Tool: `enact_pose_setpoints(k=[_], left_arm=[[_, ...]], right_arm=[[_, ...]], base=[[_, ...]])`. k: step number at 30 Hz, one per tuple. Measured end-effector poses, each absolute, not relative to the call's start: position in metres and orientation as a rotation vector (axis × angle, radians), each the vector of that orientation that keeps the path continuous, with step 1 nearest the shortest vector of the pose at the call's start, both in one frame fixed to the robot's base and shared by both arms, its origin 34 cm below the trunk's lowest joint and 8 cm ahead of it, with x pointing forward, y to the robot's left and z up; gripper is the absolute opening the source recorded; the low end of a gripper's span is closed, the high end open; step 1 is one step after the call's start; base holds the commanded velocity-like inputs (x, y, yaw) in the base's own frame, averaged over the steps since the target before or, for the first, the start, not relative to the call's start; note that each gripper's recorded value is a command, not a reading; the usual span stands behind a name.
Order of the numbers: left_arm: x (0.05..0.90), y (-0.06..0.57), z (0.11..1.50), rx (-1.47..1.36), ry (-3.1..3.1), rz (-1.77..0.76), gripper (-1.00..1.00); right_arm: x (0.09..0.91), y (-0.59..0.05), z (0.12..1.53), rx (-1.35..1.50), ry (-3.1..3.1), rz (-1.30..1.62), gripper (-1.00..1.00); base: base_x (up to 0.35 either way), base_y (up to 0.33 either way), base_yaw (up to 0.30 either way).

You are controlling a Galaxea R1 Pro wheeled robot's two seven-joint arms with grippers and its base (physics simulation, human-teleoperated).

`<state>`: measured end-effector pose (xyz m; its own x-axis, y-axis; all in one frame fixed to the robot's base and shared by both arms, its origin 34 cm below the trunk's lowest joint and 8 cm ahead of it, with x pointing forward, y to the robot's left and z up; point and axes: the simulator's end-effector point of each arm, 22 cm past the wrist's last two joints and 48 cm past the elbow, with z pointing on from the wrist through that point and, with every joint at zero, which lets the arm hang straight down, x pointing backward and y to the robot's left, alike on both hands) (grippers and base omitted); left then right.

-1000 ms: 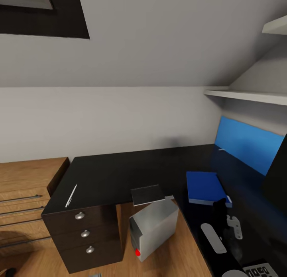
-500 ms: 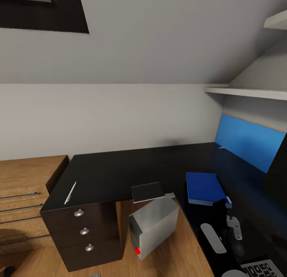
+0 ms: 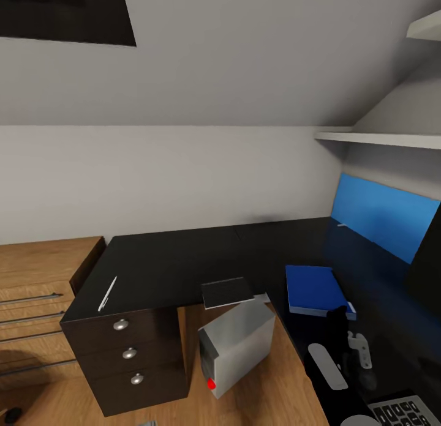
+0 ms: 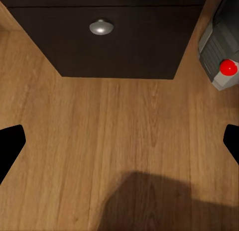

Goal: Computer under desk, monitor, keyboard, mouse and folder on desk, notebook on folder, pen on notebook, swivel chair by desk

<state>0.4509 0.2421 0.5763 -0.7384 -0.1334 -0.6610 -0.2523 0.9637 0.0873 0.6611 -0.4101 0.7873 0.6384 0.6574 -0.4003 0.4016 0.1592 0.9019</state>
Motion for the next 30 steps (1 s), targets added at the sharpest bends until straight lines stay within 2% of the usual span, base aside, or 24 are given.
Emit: enact_pose_setpoints(k=[30], left_arm=[[0.4453,0.2465,0.5705,-0.273,2.423,0.236,1.0]], right_arm=[[0.6615,-0.4094,0.7872,1.457,0.954,0.22,-1.0]], base=[[-0.021,0.0,0.0]])
